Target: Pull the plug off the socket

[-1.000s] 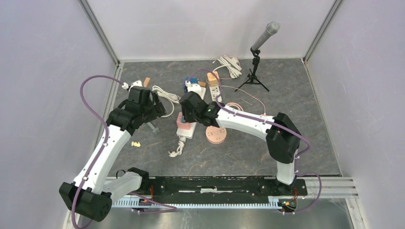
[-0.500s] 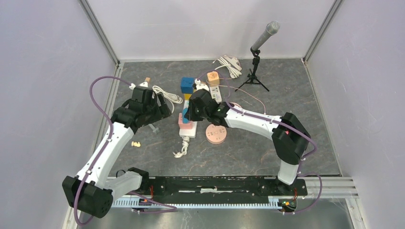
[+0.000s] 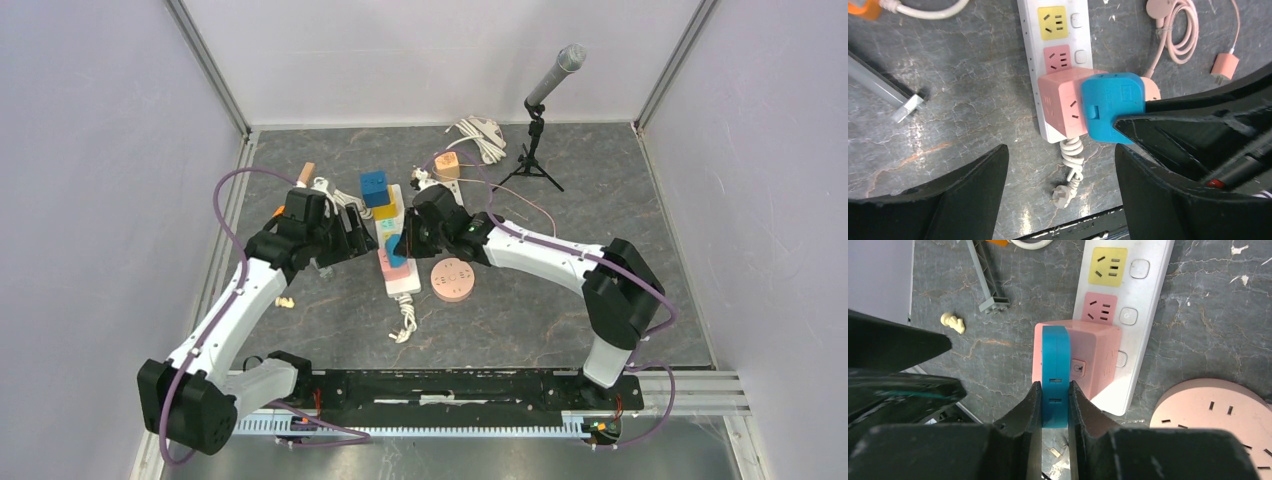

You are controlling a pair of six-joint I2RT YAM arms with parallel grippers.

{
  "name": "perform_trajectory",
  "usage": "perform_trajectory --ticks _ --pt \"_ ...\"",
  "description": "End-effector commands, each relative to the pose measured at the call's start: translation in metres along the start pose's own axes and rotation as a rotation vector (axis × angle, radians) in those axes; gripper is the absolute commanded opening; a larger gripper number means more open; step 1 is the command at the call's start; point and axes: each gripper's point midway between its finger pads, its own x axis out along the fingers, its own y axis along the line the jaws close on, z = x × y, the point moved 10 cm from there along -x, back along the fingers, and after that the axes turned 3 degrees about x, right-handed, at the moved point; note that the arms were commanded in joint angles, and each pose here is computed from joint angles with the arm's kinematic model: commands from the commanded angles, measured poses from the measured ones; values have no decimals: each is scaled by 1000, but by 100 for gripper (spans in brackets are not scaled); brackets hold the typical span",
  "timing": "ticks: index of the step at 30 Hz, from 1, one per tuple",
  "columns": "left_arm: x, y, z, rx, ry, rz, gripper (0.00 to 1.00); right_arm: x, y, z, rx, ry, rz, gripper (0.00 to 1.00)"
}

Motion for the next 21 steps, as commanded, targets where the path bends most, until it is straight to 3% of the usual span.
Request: perform_trajectory --ticks 1,2,5,8,13,21 --pt "15 0 -6 -11 38 -70 81 -17 4 -13 -32 77 43 16" --pt "18 1 -8 -21 47 -75 79 -16 4 -13 -37 76 45 20" --pt "26 2 -12 -52 56 -76 72 -14 6 -9 -57 47 59 49" --pt "36 4 -14 -90 73 -64 66 -9 10 -2 -78 -5 86 62" --pt "46 4 -13 -119 85 -50 62 -2 11 1 -109 -17 90 61" --pt "58 5 -19 -141 123 -85 57 8 2 -1 -105 -34 35 44"
